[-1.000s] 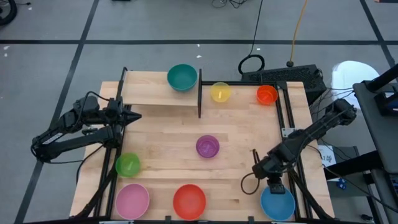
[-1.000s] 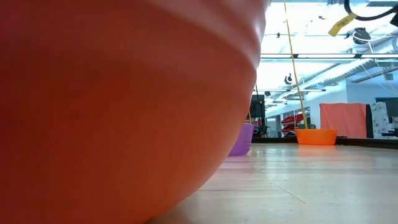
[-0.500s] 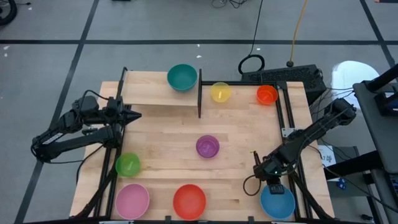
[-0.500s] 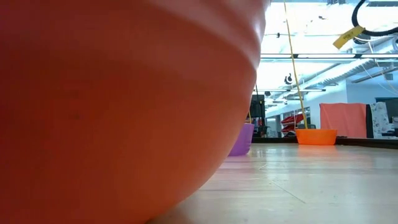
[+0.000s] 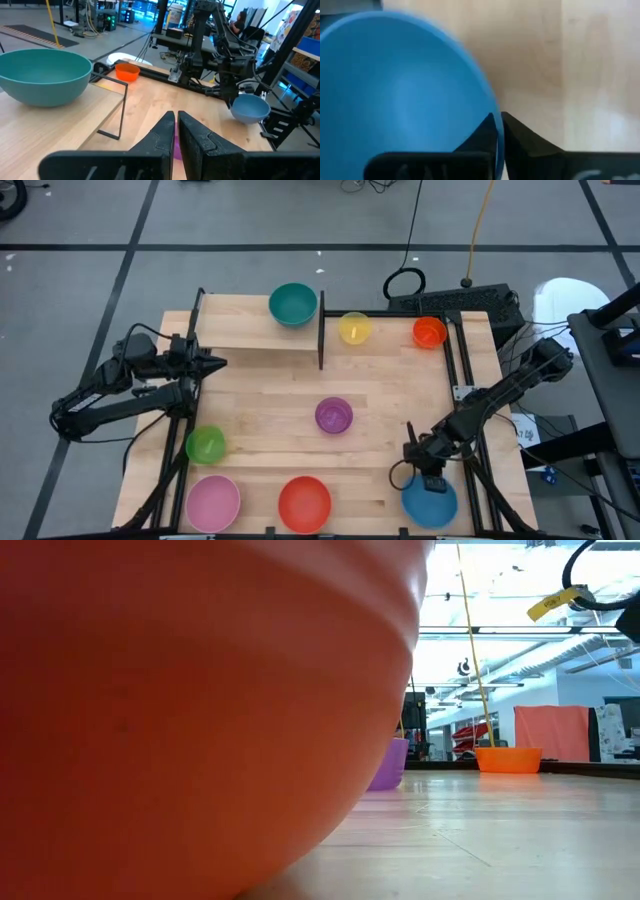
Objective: Place and stack bowls onto a shelf
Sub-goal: Stack the blue bowl on top of the green bowl on the shelf
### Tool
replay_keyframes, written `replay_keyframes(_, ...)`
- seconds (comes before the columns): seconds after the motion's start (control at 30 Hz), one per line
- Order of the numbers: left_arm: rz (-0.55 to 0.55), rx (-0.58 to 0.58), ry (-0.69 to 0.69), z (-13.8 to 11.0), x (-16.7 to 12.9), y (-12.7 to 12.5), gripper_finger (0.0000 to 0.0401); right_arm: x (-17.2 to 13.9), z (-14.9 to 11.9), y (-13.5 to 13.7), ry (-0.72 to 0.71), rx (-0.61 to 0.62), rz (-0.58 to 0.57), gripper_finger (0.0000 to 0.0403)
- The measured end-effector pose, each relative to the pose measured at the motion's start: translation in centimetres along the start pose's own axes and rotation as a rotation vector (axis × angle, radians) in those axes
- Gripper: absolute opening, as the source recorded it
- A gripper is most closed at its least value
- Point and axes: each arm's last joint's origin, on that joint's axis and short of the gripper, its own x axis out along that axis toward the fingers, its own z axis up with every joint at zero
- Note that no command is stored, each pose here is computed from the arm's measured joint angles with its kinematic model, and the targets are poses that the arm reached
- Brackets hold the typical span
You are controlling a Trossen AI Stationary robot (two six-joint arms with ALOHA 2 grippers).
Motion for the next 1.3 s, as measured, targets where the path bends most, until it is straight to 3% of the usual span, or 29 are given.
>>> replay_keyframes(0.2,0.001,0.002,0.0,0.0,0.0,0.0,0.0026,-0.5,0.7,-0.1,-0.025,0.066,0.001,0.0002)
replay_keyframes(0.4,0.001,0.004,-0.001,0.0,0.0,0.0,0.0026,-2.8,1.8,-0.3,-0.08,0.107,-0.175,0.0001)
replay_keyframes(0.57,0.005,0.036,-0.001,0.0,0.0,0.0,0.0026,-6.6,3.2,-0.1,-0.079,0.158,-0.284,0.0001)
replay_keyframes(1.03,0.022,0.088,-0.003,0.0,0.0,0.1,0.0026,-19.5,6.4,0.3,-0.26,0.218,-0.321,0.0)
replay_keyframes(1.3,0.021,0.094,-0.003,0.0,0.0,0.1,0.0026,-23.3,9.2,-1.1,-0.249,0.149,-0.402,0.0)
